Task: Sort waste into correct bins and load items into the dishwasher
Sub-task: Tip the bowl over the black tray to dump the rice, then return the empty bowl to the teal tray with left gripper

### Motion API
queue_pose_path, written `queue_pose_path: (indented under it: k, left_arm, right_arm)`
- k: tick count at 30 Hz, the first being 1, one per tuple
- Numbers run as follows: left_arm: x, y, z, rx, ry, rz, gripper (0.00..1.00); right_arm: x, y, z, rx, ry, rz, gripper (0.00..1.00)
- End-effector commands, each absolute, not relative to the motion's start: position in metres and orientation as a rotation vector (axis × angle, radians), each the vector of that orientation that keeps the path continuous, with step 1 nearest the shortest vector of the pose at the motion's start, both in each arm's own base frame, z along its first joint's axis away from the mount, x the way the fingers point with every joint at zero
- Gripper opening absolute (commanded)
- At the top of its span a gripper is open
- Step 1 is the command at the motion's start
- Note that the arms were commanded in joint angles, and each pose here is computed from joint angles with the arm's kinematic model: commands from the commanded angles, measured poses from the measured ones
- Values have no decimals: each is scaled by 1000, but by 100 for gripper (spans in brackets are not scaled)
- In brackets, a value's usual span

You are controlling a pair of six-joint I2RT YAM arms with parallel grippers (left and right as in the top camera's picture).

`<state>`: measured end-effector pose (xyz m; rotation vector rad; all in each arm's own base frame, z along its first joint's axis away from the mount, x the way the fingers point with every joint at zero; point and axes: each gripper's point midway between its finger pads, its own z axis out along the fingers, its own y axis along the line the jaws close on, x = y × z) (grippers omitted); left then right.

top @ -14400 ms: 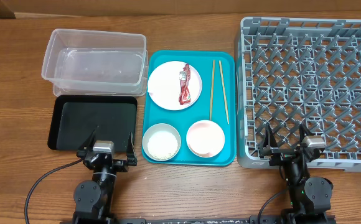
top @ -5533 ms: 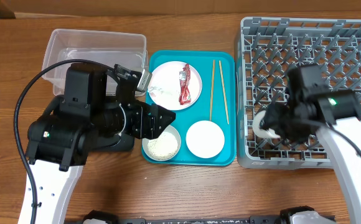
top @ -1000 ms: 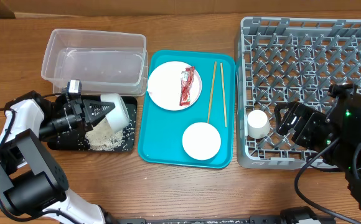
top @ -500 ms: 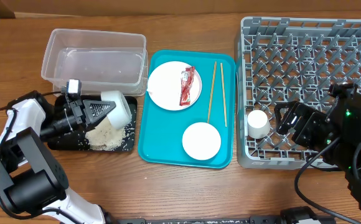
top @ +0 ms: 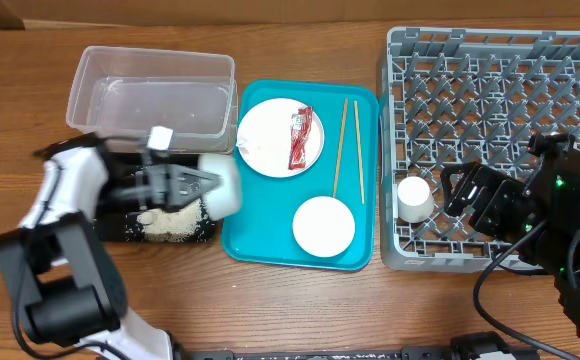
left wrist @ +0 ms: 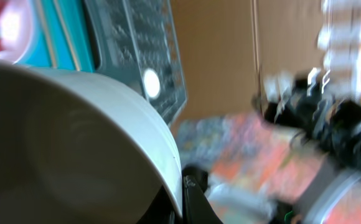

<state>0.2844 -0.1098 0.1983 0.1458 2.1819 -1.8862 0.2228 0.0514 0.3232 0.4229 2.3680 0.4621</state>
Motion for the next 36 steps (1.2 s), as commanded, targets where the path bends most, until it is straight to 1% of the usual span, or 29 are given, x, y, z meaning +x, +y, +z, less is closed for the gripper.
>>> queue_pose_path:
  k: [1, 3, 6, 9, 10, 11, 13, 15, 20, 24, 28, 29, 31, 32, 34, 35, 36]
  left_arm:
    - [268, -149, 196, 325, 2315, -1880, 4]
    - [269, -163, 172, 308, 2516, -1808, 4]
    - [278, -168, 135, 189, 2822, -1467, 4]
    - [284, -161, 121, 129, 2954, -1054, 4]
    - [287, -151, 116, 74, 2986, -803, 4]
    - [288, -147, 115, 58, 2990, -713, 4]
    - [290, -139, 112, 51, 2979, -428, 4]
    - [288, -143, 108, 76, 2956, -240, 4]
    - [279, -181, 89, 199, 2908, -23, 4]
    - [270, -190, 72, 187, 2908, 108, 4]
    - [271, -188, 73, 147, 2891, 144, 4]
    - [273, -189, 73, 139, 2886, 136, 7]
    - [274, -188, 73, 133, 2886, 136, 9]
    - [274, -188, 73, 135, 2887, 137, 15]
    - [274, -190, 75, 142, 2891, 120, 42]
    - [275, -192, 79, 149, 2891, 107, 52]
    - [277, -193, 83, 144, 2891, 103, 54]
  right_arm:
    - [224, 51, 330, 412, 2342, 465, 100]
    - [224, 51, 330, 413, 2342, 466, 100]
    - [224, 51, 330, 413, 2343, 465, 100]
    - [224, 51, 330, 414, 2345, 465, 100]
    - [223, 51, 329, 414, 2347, 464, 100]
    - [223, 51, 329, 414, 2347, 464, 100]
    - [223, 51, 329, 414, 2346, 465, 100]
    - [224, 51, 330, 413, 2345, 465, 100]
    - [223, 51, 329, 414, 2346, 465, 100]
    - [223, 51, 329, 414, 2346, 464, 100]
    - [223, 51, 329, 414, 2347, 464, 100]
    - [223, 51, 329, 414, 2346, 464, 100]
    - [224, 51, 330, 413, 2345, 465, 100]
    - [224, 51, 330, 413, 2345, 465, 100]
    - [223, 51, 329, 414, 2346, 465, 100]
    - [223, 51, 329, 413, 2346, 464, 100]
    - [223, 51, 330, 413, 2345, 464, 100]
